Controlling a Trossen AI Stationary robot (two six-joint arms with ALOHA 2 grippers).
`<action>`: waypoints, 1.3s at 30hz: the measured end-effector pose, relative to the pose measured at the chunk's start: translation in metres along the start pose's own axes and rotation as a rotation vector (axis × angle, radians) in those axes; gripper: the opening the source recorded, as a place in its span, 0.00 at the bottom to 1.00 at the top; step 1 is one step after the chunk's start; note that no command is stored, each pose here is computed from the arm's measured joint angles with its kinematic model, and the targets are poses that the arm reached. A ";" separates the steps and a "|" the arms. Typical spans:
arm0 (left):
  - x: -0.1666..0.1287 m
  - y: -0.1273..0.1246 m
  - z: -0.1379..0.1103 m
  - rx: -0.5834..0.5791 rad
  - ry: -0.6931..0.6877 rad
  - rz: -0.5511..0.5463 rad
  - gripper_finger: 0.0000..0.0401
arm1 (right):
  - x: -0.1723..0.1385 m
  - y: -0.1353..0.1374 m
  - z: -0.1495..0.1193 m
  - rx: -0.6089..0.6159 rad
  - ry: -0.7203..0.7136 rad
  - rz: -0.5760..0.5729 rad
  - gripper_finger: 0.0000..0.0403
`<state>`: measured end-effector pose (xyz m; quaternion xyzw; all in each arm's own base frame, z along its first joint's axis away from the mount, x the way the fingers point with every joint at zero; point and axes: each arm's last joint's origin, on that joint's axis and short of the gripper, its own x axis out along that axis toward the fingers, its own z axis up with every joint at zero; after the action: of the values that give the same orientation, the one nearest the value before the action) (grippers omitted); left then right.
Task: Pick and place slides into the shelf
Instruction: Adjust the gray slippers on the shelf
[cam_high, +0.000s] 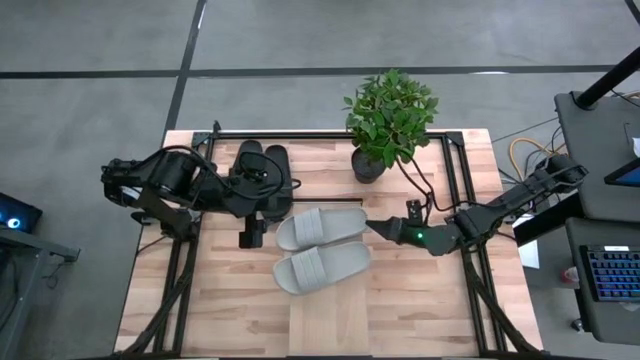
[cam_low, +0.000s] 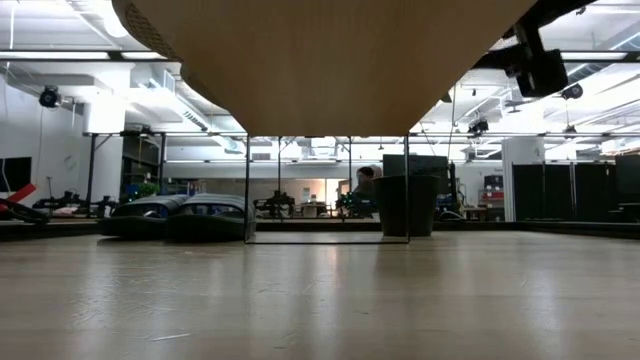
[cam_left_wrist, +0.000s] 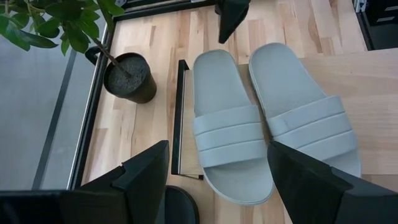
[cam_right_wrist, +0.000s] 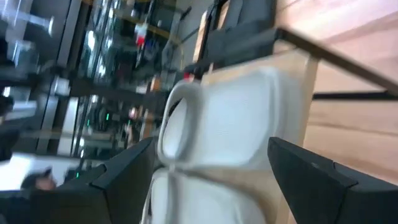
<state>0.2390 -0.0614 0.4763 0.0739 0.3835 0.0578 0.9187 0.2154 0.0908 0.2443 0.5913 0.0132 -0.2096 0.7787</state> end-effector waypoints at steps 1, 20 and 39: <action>0.000 0.000 0.000 0.000 0.000 0.000 0.64 | -0.001 0.001 -0.001 -0.006 0.027 0.010 0.75; 0.000 0.000 0.003 -0.006 -0.025 -0.003 0.64 | 0.005 0.048 -0.024 -0.192 0.224 -0.015 0.70; 0.000 -0.002 0.002 -0.004 -0.017 -0.049 0.64 | 0.065 0.083 -0.065 -0.281 0.386 -0.100 0.64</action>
<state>0.2406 -0.0633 0.4773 0.0631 0.3772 0.0353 0.9233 0.3180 0.1489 0.2832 0.5046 0.2201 -0.1273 0.8250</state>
